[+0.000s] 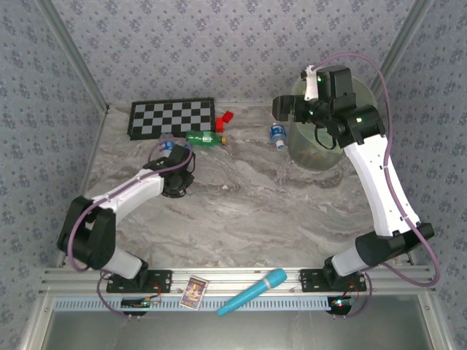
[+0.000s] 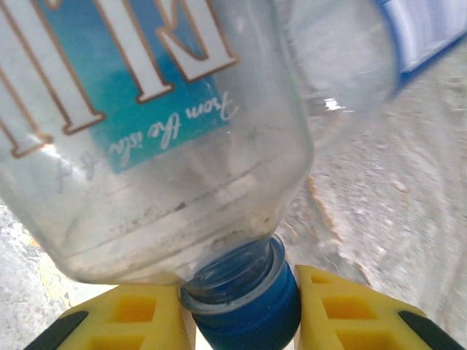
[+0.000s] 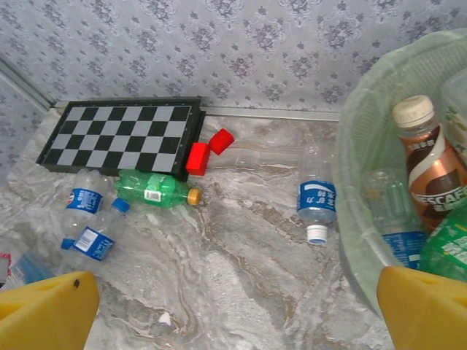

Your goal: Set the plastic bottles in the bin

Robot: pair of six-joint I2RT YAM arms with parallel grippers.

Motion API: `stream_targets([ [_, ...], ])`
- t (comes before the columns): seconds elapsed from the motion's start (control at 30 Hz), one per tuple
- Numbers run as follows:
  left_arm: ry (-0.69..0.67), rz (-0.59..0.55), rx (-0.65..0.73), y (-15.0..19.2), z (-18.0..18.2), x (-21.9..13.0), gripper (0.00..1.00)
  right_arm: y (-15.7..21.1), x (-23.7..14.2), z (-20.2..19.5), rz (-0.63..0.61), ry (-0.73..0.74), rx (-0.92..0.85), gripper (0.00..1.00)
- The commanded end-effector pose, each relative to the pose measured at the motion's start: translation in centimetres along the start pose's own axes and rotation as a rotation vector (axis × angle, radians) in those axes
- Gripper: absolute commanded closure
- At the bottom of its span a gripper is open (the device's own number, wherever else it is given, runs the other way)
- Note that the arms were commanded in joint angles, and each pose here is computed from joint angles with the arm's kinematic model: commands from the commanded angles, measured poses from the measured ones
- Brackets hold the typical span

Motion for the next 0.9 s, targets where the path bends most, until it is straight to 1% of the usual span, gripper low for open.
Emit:
stream_targets([
  [0.0, 0.109, -0.062, 0.159, -1.2, -1.5, -2.8, 0.68, -1.4, -0.1, 1.6, -0.045, -0.061, 0.045, 0.0],
  [0.27, 0.419, -0.184, 0.498, -2.2, -6.6, -8.6, 0.68, -1.9, 1.5, 4.5, -0.007, -0.252, 0.155, 0.0],
  [0.33, 0.519, -0.223, 0.62, -1.8, -8.5, -10.6, 0.68, -2.1, 1.7, 4.9, -0.002, -0.283, 0.179, 0.0],
  [0.47, 0.615, -0.289, 0.818, -0.8, -11.6, -14.1, 0.69, -2.3, 1.7, 5.7, 0.007, -0.34, 0.203, 0.0],
  [0.5, 0.64, -0.291, 0.849, -0.4, -12.1, -14.7, 0.69, -2.3, 1.7, 5.8, 0.014, -0.353, 0.208, 0.01],
  [0.57, 0.716, -0.293, 0.896, 0.1, -13.4, -16.3, 0.68, -2.1, 1.6, 6.3, 0.031, -0.382, 0.212, 0.05],
  [0.67, 0.82, -0.324, 0.918, 0.4, -14.9, -18.4, 0.68, -1.6, 1.6, 6.8, 0.068, -0.415, 0.218, 0.09],
  [0.77, 0.914, -0.347, 0.945, 0.9, -16.3, -20.4, 0.69, -1.0, 1.5, 7.1, 0.1, -0.428, 0.213, 0.1],
  [0.87, 0.957, -0.326, 0.985, 1.7, -17.3, -21.6, 0.68, -0.4, 1.3, 7.7, 0.13, -0.439, 0.202, 0.1],
])
Point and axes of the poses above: each hand's point on the last joint's axis, 136 mm out from that joint toward the fingers, its own x axis out along the fingers, its own z axis along the line the jaws close on, y = z × x, the point moved 2 cm from there along -x, back along the fingers, and after that the axes turned 10 degrees about x, right-handed, at the moved point
